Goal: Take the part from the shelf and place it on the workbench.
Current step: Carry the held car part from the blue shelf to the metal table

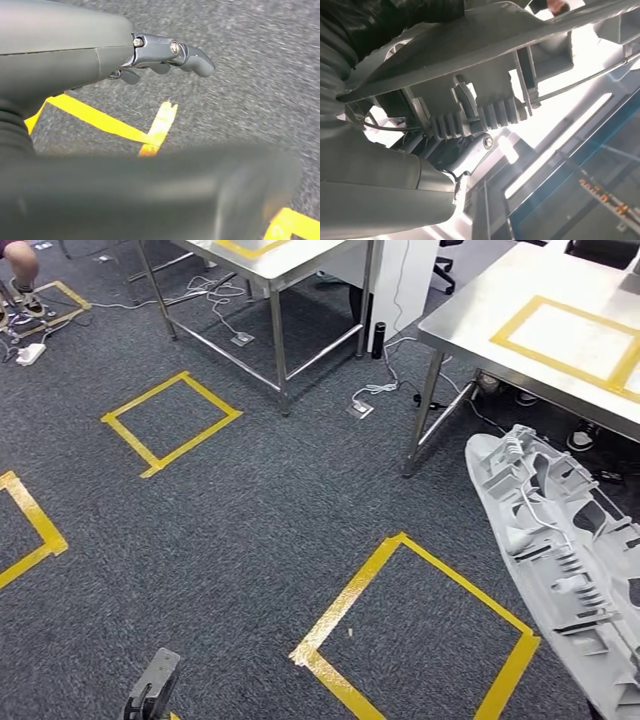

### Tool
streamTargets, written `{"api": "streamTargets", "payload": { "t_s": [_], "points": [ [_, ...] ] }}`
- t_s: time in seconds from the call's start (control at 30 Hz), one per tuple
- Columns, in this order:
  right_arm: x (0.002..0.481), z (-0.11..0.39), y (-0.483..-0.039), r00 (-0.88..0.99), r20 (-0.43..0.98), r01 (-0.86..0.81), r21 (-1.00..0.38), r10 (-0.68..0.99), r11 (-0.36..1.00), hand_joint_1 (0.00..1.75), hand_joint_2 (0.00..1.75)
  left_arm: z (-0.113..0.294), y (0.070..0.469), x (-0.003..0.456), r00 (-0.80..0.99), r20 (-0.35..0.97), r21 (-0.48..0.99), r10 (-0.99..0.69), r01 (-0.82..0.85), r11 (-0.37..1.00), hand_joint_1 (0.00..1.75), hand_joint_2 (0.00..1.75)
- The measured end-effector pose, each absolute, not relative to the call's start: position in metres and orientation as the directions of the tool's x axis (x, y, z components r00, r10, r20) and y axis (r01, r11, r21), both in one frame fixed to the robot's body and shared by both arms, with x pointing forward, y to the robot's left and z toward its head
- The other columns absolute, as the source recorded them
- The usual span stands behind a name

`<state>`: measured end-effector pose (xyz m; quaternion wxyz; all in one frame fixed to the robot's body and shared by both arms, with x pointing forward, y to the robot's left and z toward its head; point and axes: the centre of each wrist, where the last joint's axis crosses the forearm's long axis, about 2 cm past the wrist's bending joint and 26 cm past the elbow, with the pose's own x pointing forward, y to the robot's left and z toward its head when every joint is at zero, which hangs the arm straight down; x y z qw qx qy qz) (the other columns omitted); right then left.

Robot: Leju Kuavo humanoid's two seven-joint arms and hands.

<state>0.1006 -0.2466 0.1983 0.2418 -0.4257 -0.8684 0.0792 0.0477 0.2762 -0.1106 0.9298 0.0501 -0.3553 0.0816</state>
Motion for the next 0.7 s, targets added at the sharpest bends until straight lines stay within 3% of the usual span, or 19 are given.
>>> {"api": "streamTargets", "payload": {
  "t_s": [0.1, 0.23, 0.7],
  "points": [
    [0.1009, 0.1983, -0.2472, -0.521, 0.355, 0.702, -0.34, 0.776, 0.626, 1.75, 1.75, -0.1106, 0.2764, 0.0485, 0.732, 0.672, 0.036, 0.115, -0.187, 0.982, 0.0, 1.75],
    [0.1002, 0.1976, -0.2492, -0.514, 0.355, 0.705, -0.344, 0.781, 0.621, 1.75, 1.75, -0.1102, 0.275, 0.0509, 0.727, 0.677, 0.031, 0.115, -0.185, 0.982, 0.0, 0.0],
    [0.0989, 0.1956, -0.252, -0.502, 0.347, 0.707, -0.363, 0.792, 0.608, 1.72, 1.75, -0.1104, 0.2756, 0.0499, 0.728, 0.675, 0.022, 0.122, -0.185, 0.983, 0.0, 0.0]
  ]
}}
